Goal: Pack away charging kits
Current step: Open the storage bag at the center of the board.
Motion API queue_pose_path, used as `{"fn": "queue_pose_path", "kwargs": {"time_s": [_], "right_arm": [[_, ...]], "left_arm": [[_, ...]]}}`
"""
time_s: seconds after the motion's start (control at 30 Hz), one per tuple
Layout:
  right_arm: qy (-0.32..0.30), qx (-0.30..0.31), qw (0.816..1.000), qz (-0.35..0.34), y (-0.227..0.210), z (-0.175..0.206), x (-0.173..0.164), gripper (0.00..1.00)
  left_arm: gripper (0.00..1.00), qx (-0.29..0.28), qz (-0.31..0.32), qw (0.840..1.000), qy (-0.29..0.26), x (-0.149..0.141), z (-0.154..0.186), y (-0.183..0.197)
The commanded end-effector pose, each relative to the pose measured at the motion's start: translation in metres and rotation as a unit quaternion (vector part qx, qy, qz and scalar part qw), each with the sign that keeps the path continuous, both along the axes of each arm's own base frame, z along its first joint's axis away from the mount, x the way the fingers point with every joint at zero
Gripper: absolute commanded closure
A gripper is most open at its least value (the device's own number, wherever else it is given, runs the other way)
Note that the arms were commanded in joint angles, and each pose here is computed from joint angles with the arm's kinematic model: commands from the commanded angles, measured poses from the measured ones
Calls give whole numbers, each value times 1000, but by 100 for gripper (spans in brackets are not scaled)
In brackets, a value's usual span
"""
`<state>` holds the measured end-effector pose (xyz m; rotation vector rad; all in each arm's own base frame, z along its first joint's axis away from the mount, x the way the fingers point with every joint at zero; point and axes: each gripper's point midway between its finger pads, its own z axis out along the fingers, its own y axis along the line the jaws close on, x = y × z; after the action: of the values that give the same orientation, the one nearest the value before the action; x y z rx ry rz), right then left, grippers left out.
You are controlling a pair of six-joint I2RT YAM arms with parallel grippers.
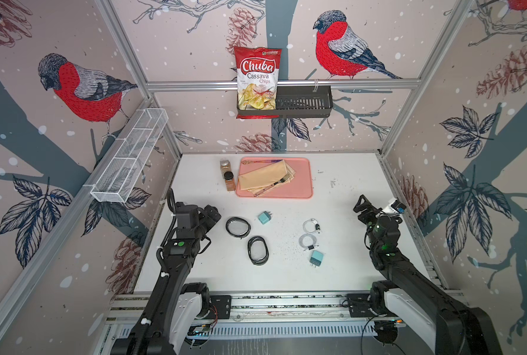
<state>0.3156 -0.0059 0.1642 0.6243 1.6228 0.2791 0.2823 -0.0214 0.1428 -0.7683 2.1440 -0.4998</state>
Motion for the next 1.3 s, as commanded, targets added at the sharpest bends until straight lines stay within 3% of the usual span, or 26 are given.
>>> {"fn": "queue_pose_path", "kwargs": {"time_s": [0.0, 0.07, 0.13, 0.33, 0.67, 0.9, 1.03, 1.27], "right_arm": [[-7, 28, 998, -49, -15, -2, -5, 1], [3, 34, 997, -70, -21, -5, -7, 1], [5, 41, 997, -71, -21, -6, -7, 1], [12, 20, 997, -70, -21, 6, -6, 0], [60, -34, 997, 15, 5, 3, 8, 1], [67, -39, 996, 33, 12, 1, 12, 1], [65, -39, 997, 31, 11, 1, 11, 0], [62, -40, 997, 32, 12, 1, 9, 1]], "left_arm": [[4, 3, -77, 997, 9, -8, 4, -27], [7, -25, -102, 994, 19, -14, 5, -42], [2, -32, -123, 992, 17, -22, 5, -55], [3, 16, -152, 987, 49, -50, -8, -92], [29, 122, -223, 954, 161, -80, -60, -169], [35, 190, -208, 938, 204, -87, -75, -174], [38, 202, -222, 928, 221, -91, -84, -186], [44, 272, -175, 914, 245, -85, -87, -174]]}}
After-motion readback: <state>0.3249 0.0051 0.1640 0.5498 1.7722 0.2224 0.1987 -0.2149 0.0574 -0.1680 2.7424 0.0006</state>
